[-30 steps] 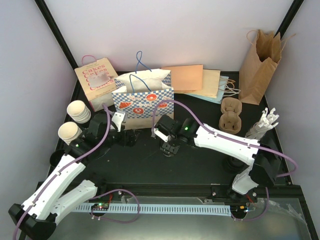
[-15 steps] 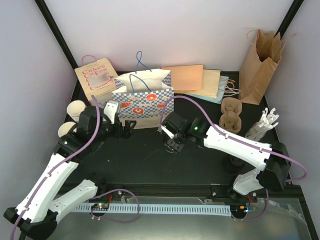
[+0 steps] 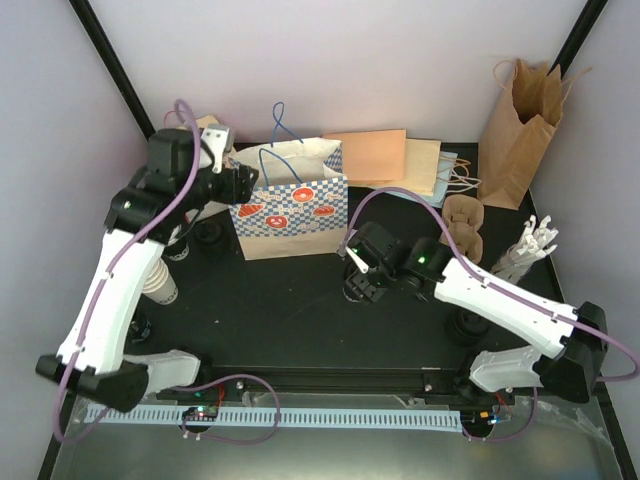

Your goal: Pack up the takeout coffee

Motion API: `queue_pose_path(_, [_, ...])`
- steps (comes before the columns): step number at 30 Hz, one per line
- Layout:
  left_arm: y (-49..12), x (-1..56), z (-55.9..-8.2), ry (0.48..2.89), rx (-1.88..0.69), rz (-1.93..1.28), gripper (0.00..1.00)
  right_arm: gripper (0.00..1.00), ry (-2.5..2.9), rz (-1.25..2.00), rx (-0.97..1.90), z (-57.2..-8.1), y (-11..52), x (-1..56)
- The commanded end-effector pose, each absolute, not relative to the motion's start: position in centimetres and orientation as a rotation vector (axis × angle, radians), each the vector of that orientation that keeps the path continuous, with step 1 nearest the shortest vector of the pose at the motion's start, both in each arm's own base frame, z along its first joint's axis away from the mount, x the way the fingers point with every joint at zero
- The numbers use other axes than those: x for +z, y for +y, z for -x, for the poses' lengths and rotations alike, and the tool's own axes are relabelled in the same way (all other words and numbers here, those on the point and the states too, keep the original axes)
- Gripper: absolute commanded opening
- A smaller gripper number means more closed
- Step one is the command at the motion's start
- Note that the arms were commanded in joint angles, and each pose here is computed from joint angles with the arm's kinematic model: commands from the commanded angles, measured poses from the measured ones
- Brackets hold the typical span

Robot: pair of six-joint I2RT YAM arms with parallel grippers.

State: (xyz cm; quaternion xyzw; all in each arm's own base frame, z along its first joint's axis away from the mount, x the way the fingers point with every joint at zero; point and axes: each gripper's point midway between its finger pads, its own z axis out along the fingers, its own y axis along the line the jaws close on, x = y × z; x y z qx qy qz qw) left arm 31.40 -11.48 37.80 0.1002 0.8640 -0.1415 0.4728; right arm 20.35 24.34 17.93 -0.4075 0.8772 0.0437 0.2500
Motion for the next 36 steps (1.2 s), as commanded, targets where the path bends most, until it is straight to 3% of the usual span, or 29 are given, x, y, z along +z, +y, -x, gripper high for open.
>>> queue_pose_path(1, [-13.1,37.6,-34.7,2.131,-0.395,-0.321,0.79,0.69,2.39,1.014,0.128,-20.6,23.0,19.3])
queue_pose_path(11, [-14.0,36.8,-39.1,2.032,-0.294,-0.474,0.69,0.67,2.335,0.865,0.109,-21.4,20.2,23.9])
queue_pose_path(17, [-14.1,34.4,-40.9,2.106,-0.272,-0.461,0.5,0.65,2.283,0.807,0.107,-21.8,19.5,27.0])
queue_pose_path(18, [-14.3,34.2,-40.9,2.108,-0.285,-0.469,0.46,0.65,2.275,0.796,0.106,-21.9,19.4,27.6])
queue_pose_path(19, [-14.6,34.1,-40.8,2.106,-0.304,-0.485,0.37,0.64,2.265,0.788,0.107,-22.1,19.4,28.3])
queue_pose_path(21, [-15.6,34.3,-40.2,2.087,-0.36,-0.541,0.07,0.63,2.239,0.763,0.094,-22.5,19.1,29.9])
queue_pose_path(22, [-16.0,34.5,-39.8,2.077,-0.392,-0.569,0.02,0.63,2.226,0.751,0.089,-22.7,19.0,30.7])
queue_pose_path(36, [-18.7,33.0,-30.9,2.011,-0.714,-0.686,0.02,0.62,2.021,0.684,0.174,-25.3,21.6,41.2])
